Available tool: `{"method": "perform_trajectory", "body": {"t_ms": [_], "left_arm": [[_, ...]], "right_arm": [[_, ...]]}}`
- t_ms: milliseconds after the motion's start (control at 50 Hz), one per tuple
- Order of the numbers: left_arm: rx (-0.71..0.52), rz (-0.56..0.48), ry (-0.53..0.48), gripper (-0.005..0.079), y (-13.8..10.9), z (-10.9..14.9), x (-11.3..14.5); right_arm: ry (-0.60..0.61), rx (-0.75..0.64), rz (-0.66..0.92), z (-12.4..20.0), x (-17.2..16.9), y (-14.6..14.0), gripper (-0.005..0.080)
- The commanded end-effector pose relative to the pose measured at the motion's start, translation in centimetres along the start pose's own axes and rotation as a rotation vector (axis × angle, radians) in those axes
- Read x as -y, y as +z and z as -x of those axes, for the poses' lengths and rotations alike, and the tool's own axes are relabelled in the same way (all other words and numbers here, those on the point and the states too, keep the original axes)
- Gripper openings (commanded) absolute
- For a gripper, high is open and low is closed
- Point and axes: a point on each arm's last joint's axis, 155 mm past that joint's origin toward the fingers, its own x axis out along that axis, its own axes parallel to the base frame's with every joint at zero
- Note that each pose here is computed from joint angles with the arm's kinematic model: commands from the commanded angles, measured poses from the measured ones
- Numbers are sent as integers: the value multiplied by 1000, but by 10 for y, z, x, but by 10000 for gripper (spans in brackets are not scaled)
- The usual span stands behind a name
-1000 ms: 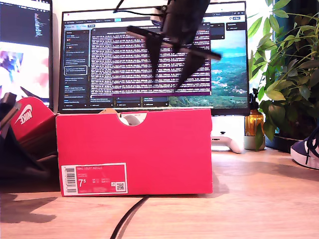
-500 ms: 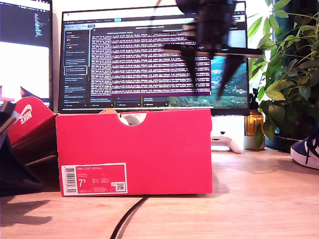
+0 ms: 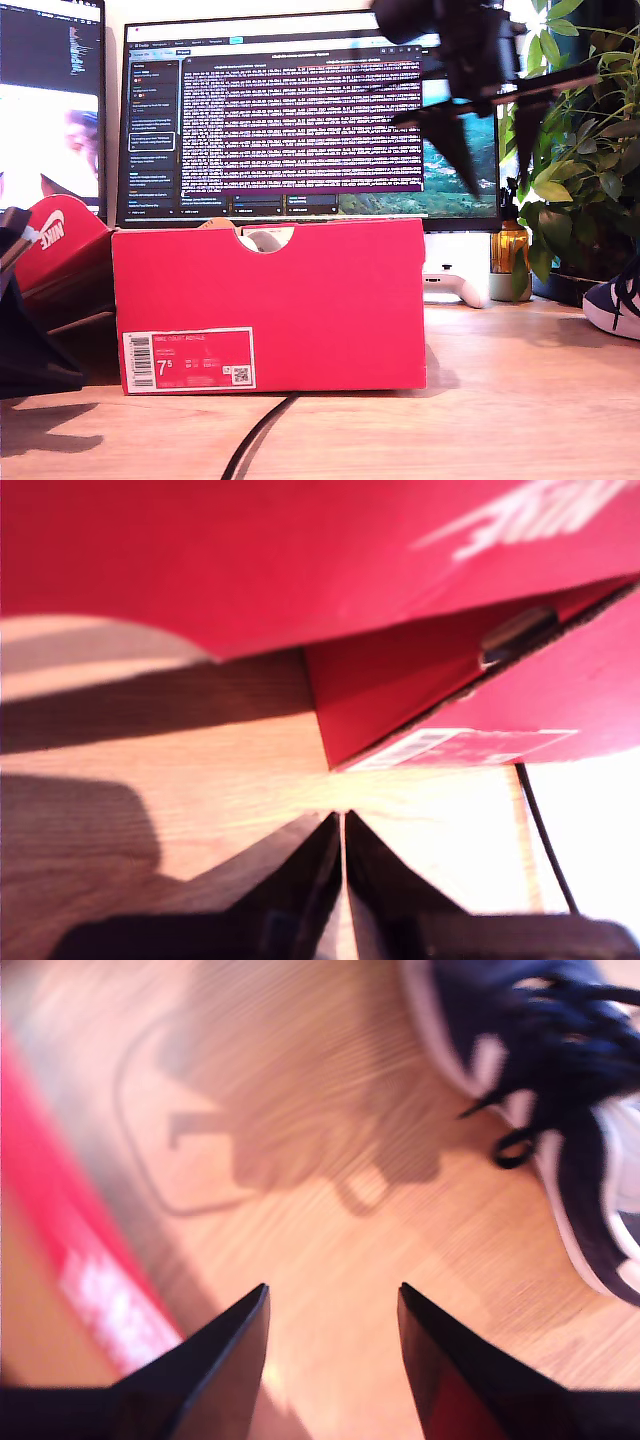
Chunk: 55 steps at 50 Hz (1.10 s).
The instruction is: Pack the blue shoes by picking the first shoe and placing it inside the red shoebox, left side, then picking and rotating the second shoe and placing it in the shoebox
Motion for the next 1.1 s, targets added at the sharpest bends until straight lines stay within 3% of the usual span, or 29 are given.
{"method": "perform_trajectory", "body": {"t_ms": [0, 280, 520, 800, 1080], "left_arm": [[11, -9, -9, -20, 5, -1, 3], [11, -9, -9, -20, 5, -1, 3], [11, -9, -9, -20, 5, -1, 3], [11, -9, -9, -20, 5, -1, 3], [11, -9, -9, -20, 5, -1, 3]], "right_arm": [[20, 24, -66, 13, 10, 11, 370], [35, 84, -134, 36, 41, 30, 391], [8, 76, -249, 37, 83, 20, 599], [-74, 45, -469, 20, 136, -5, 605], [-168, 8, -547, -3, 162, -18, 605]]}}
